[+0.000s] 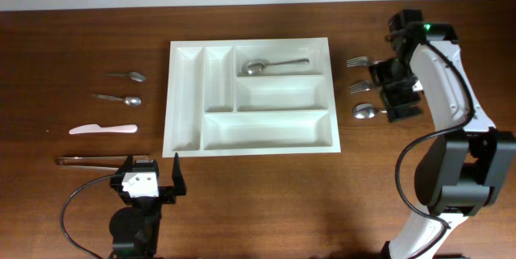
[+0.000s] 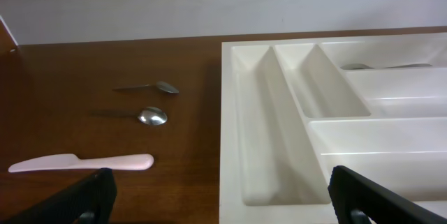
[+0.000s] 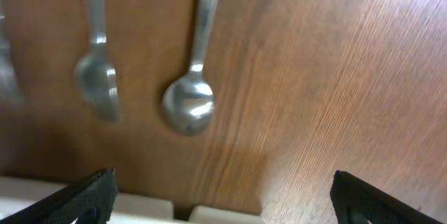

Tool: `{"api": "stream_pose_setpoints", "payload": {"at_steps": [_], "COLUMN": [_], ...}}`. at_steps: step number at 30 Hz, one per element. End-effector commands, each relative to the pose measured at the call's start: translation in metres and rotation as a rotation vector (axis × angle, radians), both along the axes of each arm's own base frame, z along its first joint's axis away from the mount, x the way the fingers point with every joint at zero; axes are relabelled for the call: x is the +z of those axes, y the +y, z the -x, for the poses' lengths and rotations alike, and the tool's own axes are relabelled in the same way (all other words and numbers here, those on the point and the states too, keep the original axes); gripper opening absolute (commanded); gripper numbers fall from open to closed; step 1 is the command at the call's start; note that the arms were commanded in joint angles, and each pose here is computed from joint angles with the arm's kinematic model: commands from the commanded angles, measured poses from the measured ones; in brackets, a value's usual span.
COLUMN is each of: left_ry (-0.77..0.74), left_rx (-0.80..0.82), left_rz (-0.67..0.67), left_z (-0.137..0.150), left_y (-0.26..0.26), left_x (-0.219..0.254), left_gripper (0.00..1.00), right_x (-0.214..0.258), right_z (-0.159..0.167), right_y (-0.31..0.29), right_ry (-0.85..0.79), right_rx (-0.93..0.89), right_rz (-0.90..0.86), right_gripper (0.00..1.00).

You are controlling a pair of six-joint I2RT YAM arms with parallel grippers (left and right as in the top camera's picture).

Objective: Pack container
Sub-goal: 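Move the right gripper back over the next spoon on the right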

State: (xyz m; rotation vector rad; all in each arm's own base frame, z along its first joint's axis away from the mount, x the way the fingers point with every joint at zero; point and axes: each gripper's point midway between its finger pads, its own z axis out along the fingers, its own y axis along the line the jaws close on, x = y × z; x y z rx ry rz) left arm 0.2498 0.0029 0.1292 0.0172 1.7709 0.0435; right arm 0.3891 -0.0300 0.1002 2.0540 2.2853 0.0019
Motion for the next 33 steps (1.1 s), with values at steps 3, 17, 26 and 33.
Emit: {"api": "stream_pose_setpoints", "payload": {"at_steps": [3, 17, 26, 33], "left_ry": [0.001, 0.001, 0.001, 0.001], "left_rx": [-0.016, -0.016, -0.016, -0.016], "left_rz": [-0.009, -0.009, -0.009, -0.009], "left_z": [0.000, 0.000, 0.000, 0.000], "left_y": [-0.002, -0.002, -0.002, -0.002], "left_x": [0.000, 0.000, 0.000, 0.000], "left_gripper": [0.99, 0.99, 0.99, 0.99], "right_x": [-0.038, -0.061, -0.058, -0.070], "right_z": [0.022, -0.005, -0.035, -0.026], "right_y": [-0.007, -0.040, -0.045, -0.044], "right_ry": [0.077, -0.077, -0.194, -0.143], "right_rx": [-0.112, -0.190, -0.171, -0.173], "right_rz": [-0.006, -0.012, -0.002, -0.006], "right_gripper": [0.98, 0.92, 0.92, 0.88]}}
